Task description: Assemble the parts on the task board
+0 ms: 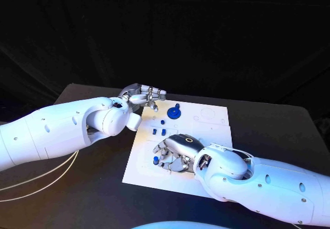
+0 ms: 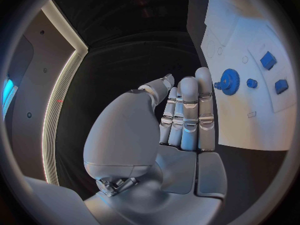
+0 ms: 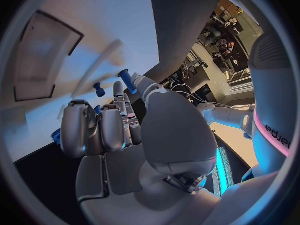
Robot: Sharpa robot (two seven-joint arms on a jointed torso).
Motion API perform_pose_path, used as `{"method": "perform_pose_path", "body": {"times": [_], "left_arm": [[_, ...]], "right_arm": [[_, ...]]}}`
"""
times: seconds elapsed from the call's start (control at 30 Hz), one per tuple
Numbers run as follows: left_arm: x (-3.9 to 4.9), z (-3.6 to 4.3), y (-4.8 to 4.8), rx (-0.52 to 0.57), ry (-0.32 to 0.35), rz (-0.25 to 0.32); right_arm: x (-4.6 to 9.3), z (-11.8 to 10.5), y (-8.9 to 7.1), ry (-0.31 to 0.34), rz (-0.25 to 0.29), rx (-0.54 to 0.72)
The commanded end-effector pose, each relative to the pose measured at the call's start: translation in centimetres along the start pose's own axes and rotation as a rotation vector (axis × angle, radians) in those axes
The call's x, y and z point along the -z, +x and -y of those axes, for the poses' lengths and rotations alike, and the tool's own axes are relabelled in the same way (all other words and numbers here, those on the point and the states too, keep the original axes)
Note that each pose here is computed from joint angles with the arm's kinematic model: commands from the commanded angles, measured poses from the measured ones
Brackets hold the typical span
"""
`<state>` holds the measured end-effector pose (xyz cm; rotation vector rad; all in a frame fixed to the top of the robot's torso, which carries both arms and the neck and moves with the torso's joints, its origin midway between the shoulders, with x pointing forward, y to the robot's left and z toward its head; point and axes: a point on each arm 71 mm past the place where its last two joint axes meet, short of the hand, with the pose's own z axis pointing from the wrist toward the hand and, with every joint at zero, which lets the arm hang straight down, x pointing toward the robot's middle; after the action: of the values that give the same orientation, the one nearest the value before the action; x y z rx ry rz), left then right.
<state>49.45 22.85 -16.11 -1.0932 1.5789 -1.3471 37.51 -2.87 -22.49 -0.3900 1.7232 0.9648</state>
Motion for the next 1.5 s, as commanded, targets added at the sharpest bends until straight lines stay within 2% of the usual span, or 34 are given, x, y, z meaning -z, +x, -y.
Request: {"method": "perform_pose_path", "body": {"times": [0.03,0.13,0.2,0.3,0.33,0.47,0.6,0.83,1.1,1.5], "left_arm": [[0.0,0.08,0.18,0.006,0.003,-0.02],[-0.01,0.06,0.15,0.006,0.003,-0.02],[-0.03,0.06,0.16,0.006,0.003,-0.021],[-0.02,-0.01,0.13,0.006,0.002,-0.021],[0.0,-0.03,0.1,0.006,0.001,-0.02],[0.17,-0.19,-0.13,0.006,-0.003,-0.015],[0.36,-0.36,-0.46,0.004,-0.007,-0.007],[0.39,-0.52,-0.46,0.004,-0.009,-0.013],[0.42,-0.57,-0.41,0.004,-0.01,-0.018],[0.49,-0.59,-0.49,0.004,-0.011,-0.018]], "right_arm": [[0.8,-0.2,-1.0,-0.024,0.094,-0.064],[2.1,0.5,-2.2,-0.02,0.141,-0.137],[3.0,1.4,-3.0,0.014,0.155,-0.204],[5.0,3.9,-4.2,0.117,0.145,-0.303],[5.5,4.4,-4.4,0.141,0.142,-0.318],[8.7,7.5,-5.4,0.281,0.137,-0.369],[11.5,9.3,-5.5,0.377,0.141,-0.357],[14.7,10.5,-4.6,0.503,0.119,-0.29],[15.5,10.7,-3.1,0.583,0.102,-0.264],[14.0,10.0,-1.0,0.623,0.083,-0.289]]}}
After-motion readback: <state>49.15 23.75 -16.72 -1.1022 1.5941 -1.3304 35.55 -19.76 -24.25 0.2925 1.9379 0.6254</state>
